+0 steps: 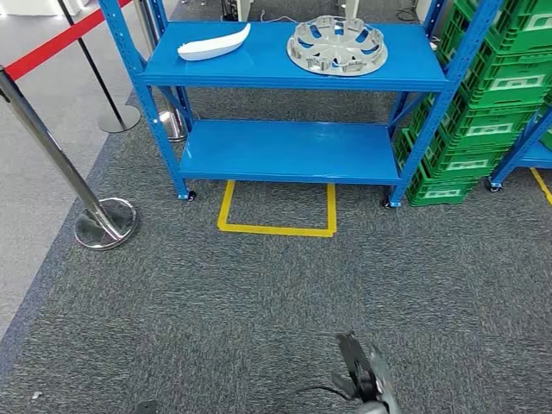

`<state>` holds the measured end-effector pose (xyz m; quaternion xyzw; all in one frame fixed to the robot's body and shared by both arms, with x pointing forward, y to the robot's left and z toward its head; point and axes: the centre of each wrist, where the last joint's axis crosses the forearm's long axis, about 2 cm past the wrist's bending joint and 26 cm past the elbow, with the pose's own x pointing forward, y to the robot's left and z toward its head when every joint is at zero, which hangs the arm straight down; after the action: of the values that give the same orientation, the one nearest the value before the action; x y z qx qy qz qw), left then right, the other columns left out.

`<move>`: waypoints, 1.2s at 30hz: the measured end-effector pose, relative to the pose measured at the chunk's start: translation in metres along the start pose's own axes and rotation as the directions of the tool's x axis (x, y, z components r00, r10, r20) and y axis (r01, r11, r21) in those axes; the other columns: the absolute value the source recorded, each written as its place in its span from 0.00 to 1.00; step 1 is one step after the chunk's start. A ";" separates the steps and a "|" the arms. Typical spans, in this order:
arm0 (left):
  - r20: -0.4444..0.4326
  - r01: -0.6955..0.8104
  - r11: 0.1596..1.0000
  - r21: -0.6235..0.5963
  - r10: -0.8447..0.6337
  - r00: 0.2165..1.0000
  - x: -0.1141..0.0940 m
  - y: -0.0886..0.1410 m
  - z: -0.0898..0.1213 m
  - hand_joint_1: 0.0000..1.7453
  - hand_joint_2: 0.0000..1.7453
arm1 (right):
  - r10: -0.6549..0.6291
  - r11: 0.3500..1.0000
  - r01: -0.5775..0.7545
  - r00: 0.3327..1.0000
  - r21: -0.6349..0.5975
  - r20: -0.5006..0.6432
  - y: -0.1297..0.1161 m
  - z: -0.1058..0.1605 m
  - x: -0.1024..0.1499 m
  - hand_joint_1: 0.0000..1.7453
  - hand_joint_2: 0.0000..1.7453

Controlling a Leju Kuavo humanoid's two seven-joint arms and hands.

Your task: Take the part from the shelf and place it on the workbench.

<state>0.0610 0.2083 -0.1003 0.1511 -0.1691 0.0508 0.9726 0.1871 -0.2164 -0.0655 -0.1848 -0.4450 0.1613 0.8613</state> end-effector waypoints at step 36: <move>0.018 -0.076 0.996 0.051 0.075 0.997 0.000 0.008 -0.004 0.00 1.00 | -0.238 0.867 0.448 -0.013 0.218 0.971 -0.026 0.116 0.271 0.00 0.25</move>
<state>0.0612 0.2174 -0.1015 0.1703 -0.1811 0.0906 0.9644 0.2439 -0.0991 0.2008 0.0202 -0.9441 -0.0105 0.3289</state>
